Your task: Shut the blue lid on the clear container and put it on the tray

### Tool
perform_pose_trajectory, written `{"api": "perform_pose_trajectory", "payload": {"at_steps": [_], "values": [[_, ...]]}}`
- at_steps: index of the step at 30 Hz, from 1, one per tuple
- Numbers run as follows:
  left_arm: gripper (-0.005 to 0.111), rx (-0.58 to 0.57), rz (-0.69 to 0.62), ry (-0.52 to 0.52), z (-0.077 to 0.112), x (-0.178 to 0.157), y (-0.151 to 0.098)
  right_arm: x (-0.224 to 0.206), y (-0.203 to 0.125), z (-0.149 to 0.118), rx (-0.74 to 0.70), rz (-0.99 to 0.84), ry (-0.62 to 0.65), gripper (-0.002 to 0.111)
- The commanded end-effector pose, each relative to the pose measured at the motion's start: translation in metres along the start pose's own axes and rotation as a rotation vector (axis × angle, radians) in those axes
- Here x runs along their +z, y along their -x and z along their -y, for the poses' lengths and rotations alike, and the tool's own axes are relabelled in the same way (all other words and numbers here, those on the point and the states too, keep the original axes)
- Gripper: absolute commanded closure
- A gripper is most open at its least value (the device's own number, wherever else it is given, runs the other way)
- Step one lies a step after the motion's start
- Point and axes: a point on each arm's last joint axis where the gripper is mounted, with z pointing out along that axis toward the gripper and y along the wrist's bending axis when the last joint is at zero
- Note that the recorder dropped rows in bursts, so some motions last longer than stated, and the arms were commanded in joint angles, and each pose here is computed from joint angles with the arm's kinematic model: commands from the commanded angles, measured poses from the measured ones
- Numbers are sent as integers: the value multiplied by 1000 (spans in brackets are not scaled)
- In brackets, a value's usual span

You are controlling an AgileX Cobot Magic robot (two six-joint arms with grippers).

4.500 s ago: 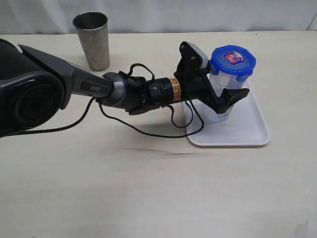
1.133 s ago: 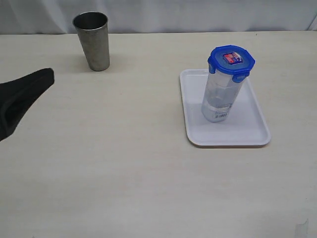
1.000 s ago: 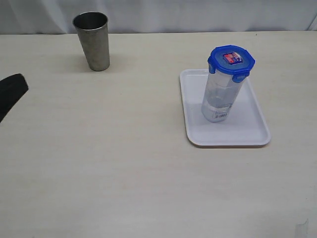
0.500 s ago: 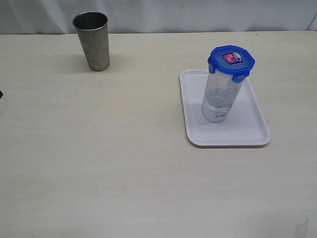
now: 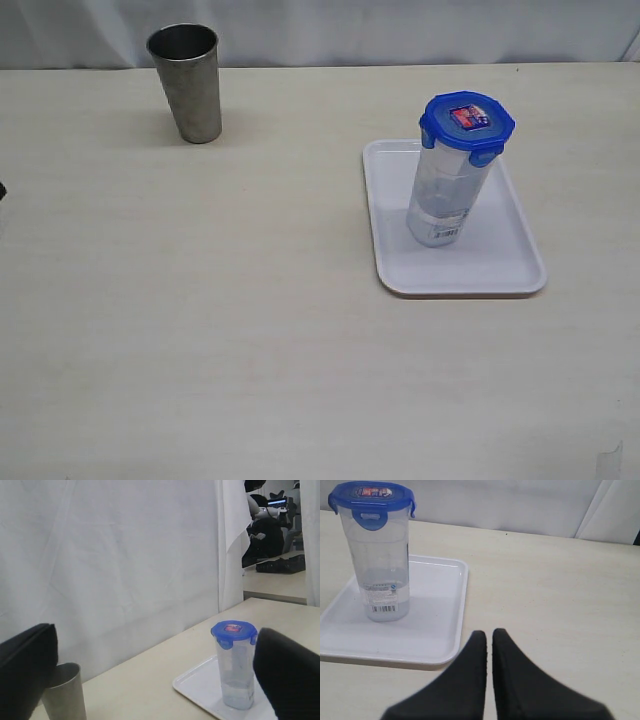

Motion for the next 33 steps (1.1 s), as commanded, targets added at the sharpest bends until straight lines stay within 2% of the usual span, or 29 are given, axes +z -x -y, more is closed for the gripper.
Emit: {"api": "perform_pose_trajectory", "payload": {"at_steps": [1, 10, 17, 22, 27, 29, 32, 33], "values": [[2, -10, -1, 2, 0, 0, -1, 0, 0, 0, 8, 5, -4, 104], [2, -21, 2, 2, 0, 0, -1, 0, 0, 0, 8, 5, -4, 104], [2, -280, 60, 93, -9, -1, 3, 0, 0, 0, 8, 5, -4, 104], [2, -310, 70, 140, -13, -1, 1, 0, 0, 0, 8, 5, -4, 104], [2, -196, 32, 170, -13, -1, -20, 0, 0, 0, 8, 5, -4, 104], [2, -114, 16, 174, -12, -2, -30, 0, 0, 0, 8, 5, -4, 104], [2, 70, 11, 161, -7, -3, -50, 0, 0, 0, 8, 5, -4, 104], [2, 91, 20, 165, -7, -4, -54, 0, 0, 0, 8, 5, -4, 104]]}}
